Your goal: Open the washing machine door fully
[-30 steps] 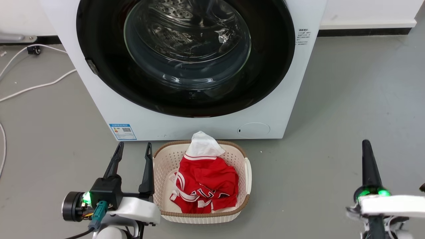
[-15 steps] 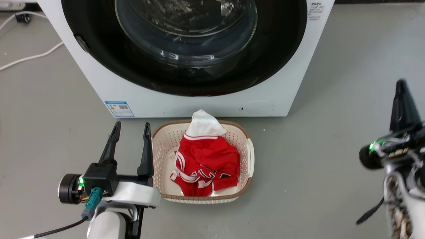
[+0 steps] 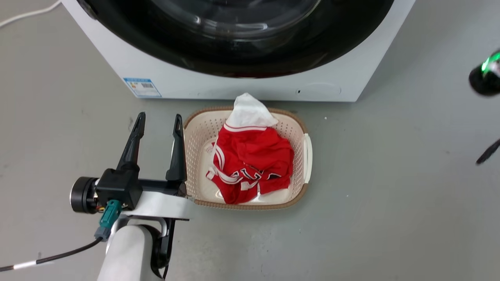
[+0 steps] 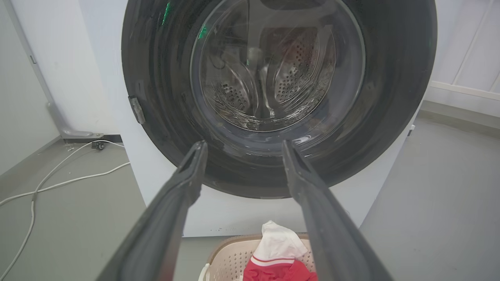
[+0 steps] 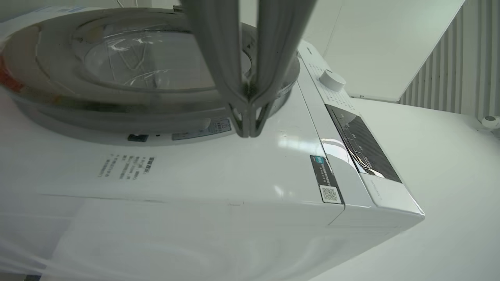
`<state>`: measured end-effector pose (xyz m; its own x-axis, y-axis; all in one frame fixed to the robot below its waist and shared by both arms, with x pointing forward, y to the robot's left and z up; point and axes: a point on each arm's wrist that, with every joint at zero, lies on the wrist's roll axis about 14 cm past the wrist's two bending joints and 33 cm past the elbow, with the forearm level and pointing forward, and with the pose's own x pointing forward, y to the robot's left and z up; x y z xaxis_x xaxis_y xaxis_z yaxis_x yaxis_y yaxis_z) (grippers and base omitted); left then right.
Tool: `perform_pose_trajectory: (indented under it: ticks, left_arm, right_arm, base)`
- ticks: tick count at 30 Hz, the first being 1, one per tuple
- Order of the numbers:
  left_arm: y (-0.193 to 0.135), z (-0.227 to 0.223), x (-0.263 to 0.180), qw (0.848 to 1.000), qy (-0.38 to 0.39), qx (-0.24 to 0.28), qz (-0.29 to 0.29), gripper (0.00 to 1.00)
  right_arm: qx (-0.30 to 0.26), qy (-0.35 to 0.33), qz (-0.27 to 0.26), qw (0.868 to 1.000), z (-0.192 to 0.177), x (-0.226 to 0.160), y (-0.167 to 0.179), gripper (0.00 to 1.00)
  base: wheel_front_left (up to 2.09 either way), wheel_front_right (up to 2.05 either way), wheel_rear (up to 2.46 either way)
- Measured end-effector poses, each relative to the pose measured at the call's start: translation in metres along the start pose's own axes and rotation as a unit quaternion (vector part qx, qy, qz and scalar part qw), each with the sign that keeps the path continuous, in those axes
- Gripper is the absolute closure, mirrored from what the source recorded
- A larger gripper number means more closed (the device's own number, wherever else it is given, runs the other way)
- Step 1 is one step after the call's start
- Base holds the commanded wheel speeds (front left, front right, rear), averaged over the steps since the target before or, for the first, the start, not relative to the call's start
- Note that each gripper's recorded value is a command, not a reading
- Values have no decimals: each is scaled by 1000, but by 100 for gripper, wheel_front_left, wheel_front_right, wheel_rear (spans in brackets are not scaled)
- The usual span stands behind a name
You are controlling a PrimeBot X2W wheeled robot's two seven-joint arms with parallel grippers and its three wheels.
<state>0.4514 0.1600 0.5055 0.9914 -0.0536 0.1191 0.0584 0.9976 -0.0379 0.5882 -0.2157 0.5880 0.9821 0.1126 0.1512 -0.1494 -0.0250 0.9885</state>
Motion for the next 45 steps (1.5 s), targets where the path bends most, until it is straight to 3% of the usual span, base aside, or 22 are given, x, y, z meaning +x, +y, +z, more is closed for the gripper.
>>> perform_pose_trajectory:
  ticks: [9, 21, 33, 45]
  left_arm:
    - [5, -19, 15, 1000, 13, -1, 8, 0]
    - [3, -38, 29, 1000, 26, 0, 3, 0]
    - [4, -47, 33, 999, 33, 1, 2, 0]
    - [1, -40, 32, 1000, 27, 1, 1, 0]
  right_arm:
    - [-82, 109, -31, 990, -42, 55, -16, 100]
    - [-129, 159, -67, 976, -72, 92, -45, 100]
    - [-140, 219, -84, 962, -92, 99, -58, 100]
    - [-136, 307, -92, 937, -119, 75, -59, 100]
  base:
    - [0, 0, 0]
    - [0, 0, 0]
    - [0, 0, 0]
    - [0, 0, 0]
